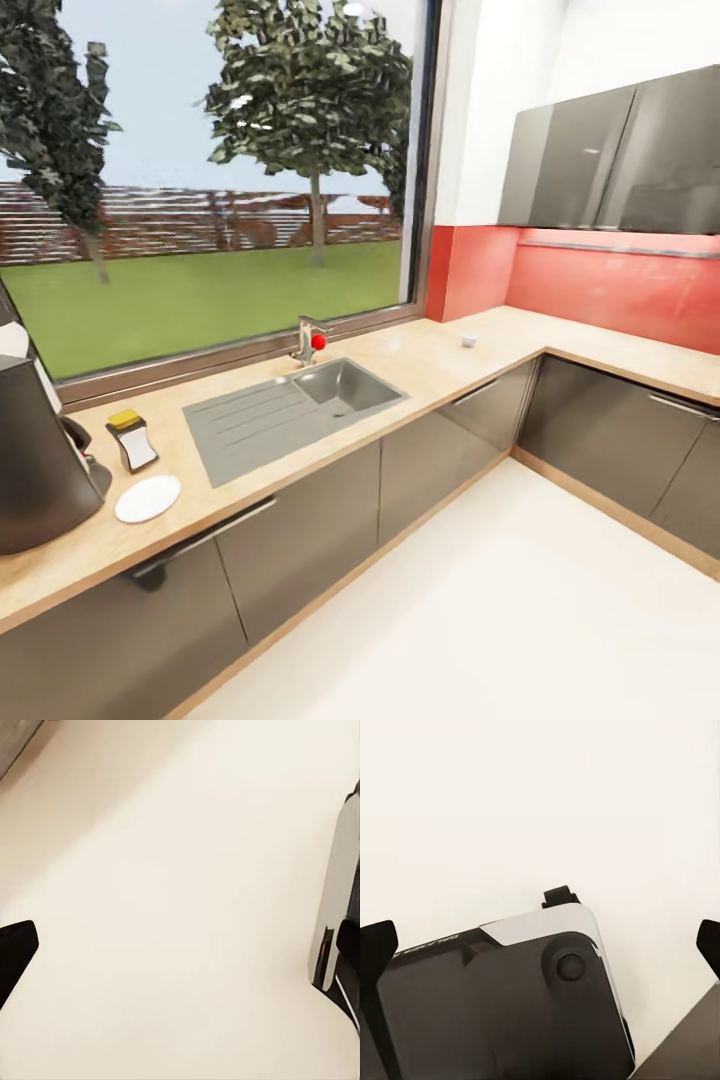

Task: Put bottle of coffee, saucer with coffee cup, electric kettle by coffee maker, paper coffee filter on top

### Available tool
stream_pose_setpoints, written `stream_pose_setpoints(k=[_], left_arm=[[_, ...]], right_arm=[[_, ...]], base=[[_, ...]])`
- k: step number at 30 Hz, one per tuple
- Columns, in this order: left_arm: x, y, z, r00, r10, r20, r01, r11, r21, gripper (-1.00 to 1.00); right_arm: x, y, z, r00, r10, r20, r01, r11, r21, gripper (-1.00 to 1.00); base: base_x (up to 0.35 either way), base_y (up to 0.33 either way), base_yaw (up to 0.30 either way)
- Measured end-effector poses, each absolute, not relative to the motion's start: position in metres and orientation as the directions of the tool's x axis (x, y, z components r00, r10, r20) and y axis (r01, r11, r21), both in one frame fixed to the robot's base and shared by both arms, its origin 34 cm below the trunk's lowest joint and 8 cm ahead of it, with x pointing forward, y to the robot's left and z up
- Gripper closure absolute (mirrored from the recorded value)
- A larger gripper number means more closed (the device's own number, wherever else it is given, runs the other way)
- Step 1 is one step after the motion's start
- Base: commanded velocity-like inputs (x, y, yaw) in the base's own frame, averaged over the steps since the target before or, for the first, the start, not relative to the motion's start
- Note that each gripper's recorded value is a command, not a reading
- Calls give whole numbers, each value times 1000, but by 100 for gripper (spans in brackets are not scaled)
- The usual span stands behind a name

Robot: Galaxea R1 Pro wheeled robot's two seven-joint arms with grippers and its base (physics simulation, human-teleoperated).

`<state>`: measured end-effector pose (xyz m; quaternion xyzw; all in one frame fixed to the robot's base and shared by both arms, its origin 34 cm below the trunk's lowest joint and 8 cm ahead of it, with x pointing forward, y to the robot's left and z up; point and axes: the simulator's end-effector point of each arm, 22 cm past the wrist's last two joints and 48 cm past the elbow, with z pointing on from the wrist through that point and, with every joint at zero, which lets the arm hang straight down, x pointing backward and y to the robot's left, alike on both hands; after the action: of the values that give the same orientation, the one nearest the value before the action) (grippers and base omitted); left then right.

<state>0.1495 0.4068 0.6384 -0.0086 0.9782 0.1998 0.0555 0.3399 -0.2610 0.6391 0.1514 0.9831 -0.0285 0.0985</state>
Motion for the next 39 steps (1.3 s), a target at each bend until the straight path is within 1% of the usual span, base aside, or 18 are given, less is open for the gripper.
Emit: stream_pose_setpoints(k=[5,12,16,22,33,39], left_arm=[[138,398,636,-996,1,-89,-33,926,376,-100],[140,357,630,-995,-12,-96,-43,944,327,-100],[143,346,628,-995,-20,-103,-52,949,312,-100],[145,331,624,-994,-25,-105,-50,968,245,-100],[145,334,623,-994,-32,-107,-56,971,231,-100],[143,343,624,-991,-74,-110,-99,966,238,-100]], right_arm=[[340,-261,639,-934,293,-203,304,952,-26,-100],[340,-261,639,-935,293,-202,304,952,-26,-100],[340,-261,639,-935,292,-202,303,953,-26,-100],[340,-262,639,-935,292,-202,304,952,-27,-100],[340,-262,639,-935,292,-203,303,953,-26,-100],[340,-262,639,-935,292,-203,304,952,-26,-100]], base=[[0,0,-267],[0,0,-267],[0,0,-267],[42,0,-267],[300,0,-267],[337,0,-267]])
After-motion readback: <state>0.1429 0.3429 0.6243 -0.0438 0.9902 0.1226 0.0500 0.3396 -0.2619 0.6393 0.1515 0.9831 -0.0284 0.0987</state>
